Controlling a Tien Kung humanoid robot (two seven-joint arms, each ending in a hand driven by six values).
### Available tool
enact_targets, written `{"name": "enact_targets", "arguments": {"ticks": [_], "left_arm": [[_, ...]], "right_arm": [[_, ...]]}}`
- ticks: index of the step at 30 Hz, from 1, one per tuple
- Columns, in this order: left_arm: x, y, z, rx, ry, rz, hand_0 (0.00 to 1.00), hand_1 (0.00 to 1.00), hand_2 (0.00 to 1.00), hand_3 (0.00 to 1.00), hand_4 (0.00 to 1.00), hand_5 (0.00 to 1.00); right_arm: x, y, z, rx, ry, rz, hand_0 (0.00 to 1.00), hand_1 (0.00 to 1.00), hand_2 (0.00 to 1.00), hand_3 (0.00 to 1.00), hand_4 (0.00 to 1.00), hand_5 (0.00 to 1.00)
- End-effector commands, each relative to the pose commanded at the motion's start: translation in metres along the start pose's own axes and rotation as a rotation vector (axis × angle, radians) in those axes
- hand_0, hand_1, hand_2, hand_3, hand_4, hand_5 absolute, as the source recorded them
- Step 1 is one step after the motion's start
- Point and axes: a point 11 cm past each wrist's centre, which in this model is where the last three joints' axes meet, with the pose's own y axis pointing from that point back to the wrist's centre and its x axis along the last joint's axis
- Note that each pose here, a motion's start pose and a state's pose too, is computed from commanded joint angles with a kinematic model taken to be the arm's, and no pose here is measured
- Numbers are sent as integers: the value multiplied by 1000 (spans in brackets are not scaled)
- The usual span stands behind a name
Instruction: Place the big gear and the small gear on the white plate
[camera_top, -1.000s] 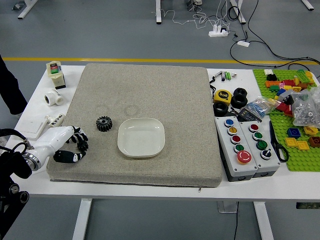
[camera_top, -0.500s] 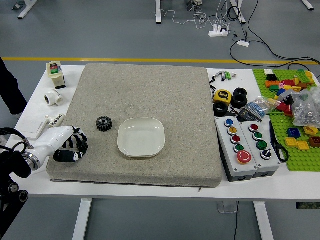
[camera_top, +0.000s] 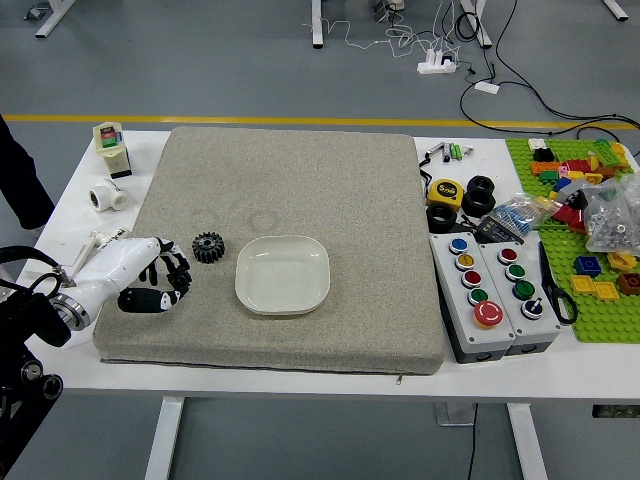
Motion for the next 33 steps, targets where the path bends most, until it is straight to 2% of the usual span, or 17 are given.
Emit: {"name": "enact_targets", "arguments": {"ticks": [6,10,12,14,15,20,21,26,27,32,33], "left_arm": [[2,-9,21,-72,12,21,287,342,433,552,598,126],[-3,-25,41,-136,12,4,283,341,429,553,585,115],[-4,-29,46,-152,9,-2,283,341,429,553,585,115],[-6,-39,54,-183,6,-12,283,341,429,553,585,115],[-6,-42,56,-190,6,-15,283,344,434,559,606,87],[-3,-55,62,-206,2,-17,283,344,434,559,606,87],[-3,-58,63,-207,-1,-19,280,351,446,570,714,110],[-5,-67,67,-210,-9,-40,280,351,446,570,714,110],[-5,-67,67,-211,-8,-41,322,439,514,627,998,268],[-7,-71,72,-225,1,-47,322,439,514,627,998,268],[-7,-71,73,-228,3,-47,358,508,604,755,998,383]], "right_arm": [[0,0,2,-5,4,0,619,618,670,468,721,587],[-1,0,3,-8,9,0,620,618,672,468,720,587],[-1,0,3,-7,11,-1,620,618,672,468,720,587],[-1,0,2,-6,12,-2,620,618,672,468,720,587],[-1,0,2,-5,14,-2,619,618,672,469,720,588],[-2,0,0,-2,15,-2,619,618,672,469,720,588],[-2,0,-1,-1,15,-3,620,618,673,469,720,588],[-2,0,-4,3,12,-3,620,618,673,469,720,588],[-2,0,-4,4,12,-3,621,618,672,469,720,588],[-3,0,-5,7,13,-4,621,618,672,469,720,588],[-3,0,-6,7,13,-4,620,618,672,469,720,588]]}}
